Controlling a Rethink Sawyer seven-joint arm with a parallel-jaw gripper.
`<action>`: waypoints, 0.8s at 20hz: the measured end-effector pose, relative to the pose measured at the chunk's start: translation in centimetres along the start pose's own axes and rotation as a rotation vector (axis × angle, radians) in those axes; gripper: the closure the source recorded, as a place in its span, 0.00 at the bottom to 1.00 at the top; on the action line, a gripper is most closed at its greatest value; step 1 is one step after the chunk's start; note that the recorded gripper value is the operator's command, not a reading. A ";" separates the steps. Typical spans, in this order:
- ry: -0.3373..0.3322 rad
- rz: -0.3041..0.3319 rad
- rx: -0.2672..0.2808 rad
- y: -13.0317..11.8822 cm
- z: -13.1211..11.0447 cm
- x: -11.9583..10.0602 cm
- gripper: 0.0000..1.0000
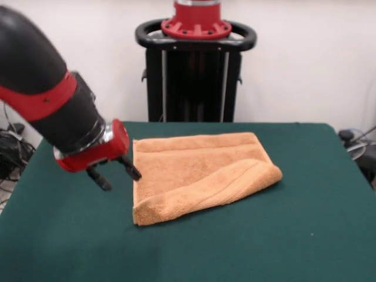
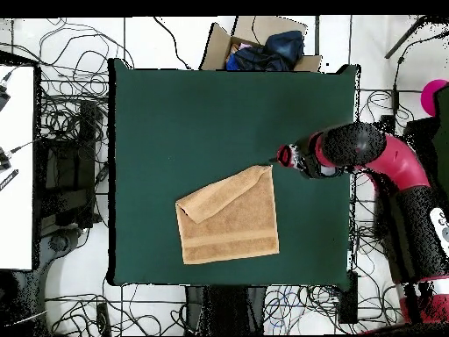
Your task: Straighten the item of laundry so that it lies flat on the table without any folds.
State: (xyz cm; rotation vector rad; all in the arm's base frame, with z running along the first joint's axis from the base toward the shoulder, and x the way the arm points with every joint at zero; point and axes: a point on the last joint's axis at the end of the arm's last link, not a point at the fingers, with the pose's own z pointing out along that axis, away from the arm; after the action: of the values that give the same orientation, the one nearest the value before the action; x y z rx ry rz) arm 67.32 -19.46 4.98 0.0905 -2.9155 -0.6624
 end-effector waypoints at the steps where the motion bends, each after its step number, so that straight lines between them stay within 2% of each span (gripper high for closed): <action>1: 0.005 -0.006 0.006 0.4 -0.4 0.3 0.00; 5: 0.026 -0.023 0.025 1.7 -1.4 1.4 0.00; 10: 0.075 -0.024 0.043 2.6 -1.1 3.3 0.00; 16: 0.135 -0.004 0.002 3.8 0.6 5.5 0.00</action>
State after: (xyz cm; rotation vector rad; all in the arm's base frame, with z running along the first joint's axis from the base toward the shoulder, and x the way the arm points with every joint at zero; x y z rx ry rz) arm 61.71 -16.33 6.84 0.1363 -2.7879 -0.6281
